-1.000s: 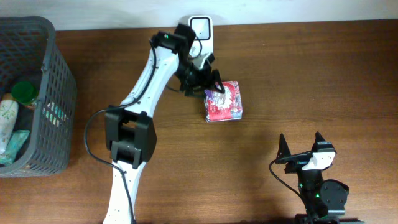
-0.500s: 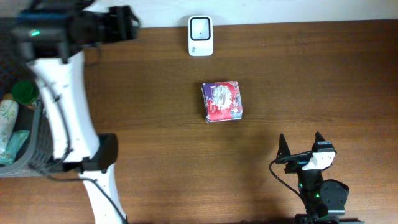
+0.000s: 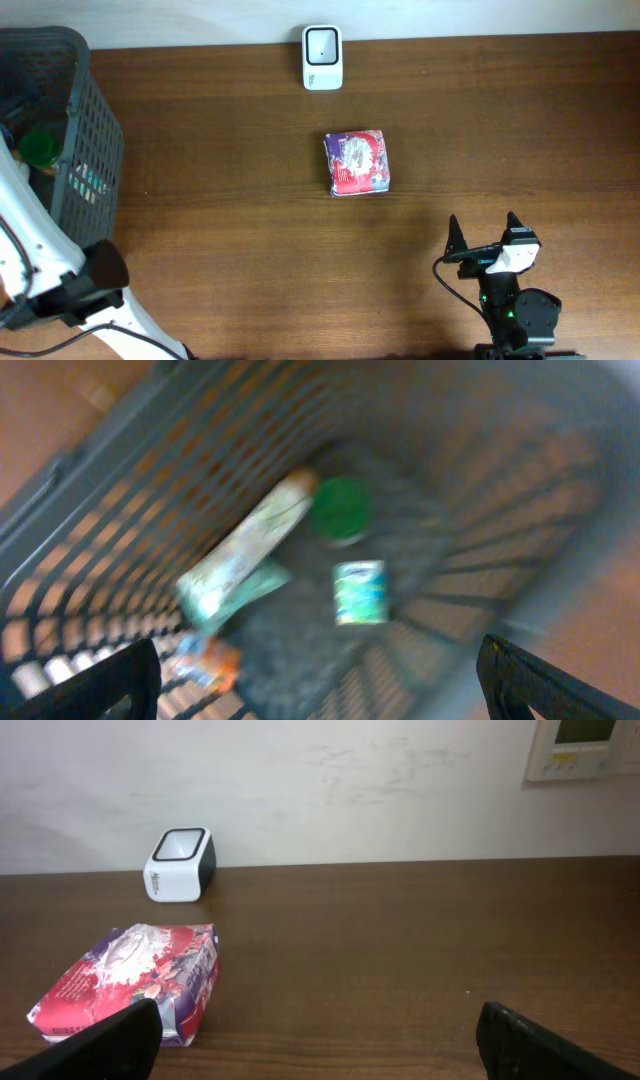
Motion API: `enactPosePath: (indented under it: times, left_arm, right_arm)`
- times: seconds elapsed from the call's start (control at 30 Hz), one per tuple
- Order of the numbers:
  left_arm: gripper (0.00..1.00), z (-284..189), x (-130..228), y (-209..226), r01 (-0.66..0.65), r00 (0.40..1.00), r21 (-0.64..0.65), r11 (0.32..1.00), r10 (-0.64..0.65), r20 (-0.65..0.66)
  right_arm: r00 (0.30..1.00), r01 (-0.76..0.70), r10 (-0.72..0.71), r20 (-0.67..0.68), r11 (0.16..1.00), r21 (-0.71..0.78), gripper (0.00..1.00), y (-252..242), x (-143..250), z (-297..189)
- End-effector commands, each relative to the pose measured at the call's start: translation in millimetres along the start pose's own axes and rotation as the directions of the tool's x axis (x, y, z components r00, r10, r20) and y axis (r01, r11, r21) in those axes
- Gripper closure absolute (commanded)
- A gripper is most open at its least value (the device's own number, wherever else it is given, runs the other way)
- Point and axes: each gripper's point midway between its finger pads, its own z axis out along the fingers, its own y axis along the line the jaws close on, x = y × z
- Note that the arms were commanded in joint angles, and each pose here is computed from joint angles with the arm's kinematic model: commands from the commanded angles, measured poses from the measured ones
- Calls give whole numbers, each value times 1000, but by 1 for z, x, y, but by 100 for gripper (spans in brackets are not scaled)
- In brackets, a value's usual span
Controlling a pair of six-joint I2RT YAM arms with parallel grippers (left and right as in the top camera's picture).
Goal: Scan the item barcode
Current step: 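Reach the left gripper into the basket and grasp the green Kleenex pack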
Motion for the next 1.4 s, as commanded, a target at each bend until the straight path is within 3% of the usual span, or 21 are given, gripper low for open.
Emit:
enactPosePath:
  times: [0.0,0.2,0.33,0.43,0.47,0.57,0.87,0.97,1.0,1.1,1.2,1.3,1.37]
  left_arm:
    - [1,39,17,48,60,992,-238,970,-84,-91]
    - [3,98,58,73,-14,957,-305,952,-75,-280]
    - [4,135,82,67,-177,922,-261,949,67,-380]
    - [11,157,100,67,-303,879,-229,925,178,-442]
    - [16,159,103,73,-327,872,-266,907,181,-454]
    - [16,165,104,84,-361,870,-335,871,185,-456]
    - [31,192,123,79,-367,865,-319,873,194,-463]
    - [31,192,133,79,-247,895,-381,891,59,-443]
    - [26,194,136,72,-200,898,-354,913,26,-439]
    - [20,203,140,43,-114,897,-211,971,9,-442]
    - [20,212,133,3,5,910,-14,1000,-10,-414]
    - [22,214,125,-23,68,920,115,991,-18,-392]
    - [35,215,121,-30,86,925,154,984,-21,-379]
  right_arm:
    - [1000,-3,3,-2,1000,14,1,-3,3,0]
    - [1000,-3,3,-2,1000,14,1,-3,3,0]
    - [1000,-3,3,-2,1000,14,1,-3,3,0]
    - [1000,-3,3,-2,1000,14,1,-3,3,0]
    - [1000,-3,3,-2,1000,14,2,-3,3,0]
    - [1000,-3,3,-2,1000,14,1,-3,3,0]
    - [1000,-3,3,-2,1000,14,1,-3,3,0]
    - [1000,-3,3,-2,1000,14,1,-3,3,0]
    - [1000,-3,3,-2,1000,14,1,-3,3,0]
    - [1000,-3,3,-2,1000,14,1,-3,3,0]
    - [1000,-3,3,-3,1000,14,1,-3,3,0]
    - [1000,-3,3,-2,1000,14,1,-3,3,0]
    - [1000,-3,3,-2,1000,14,1,-3,3,0]
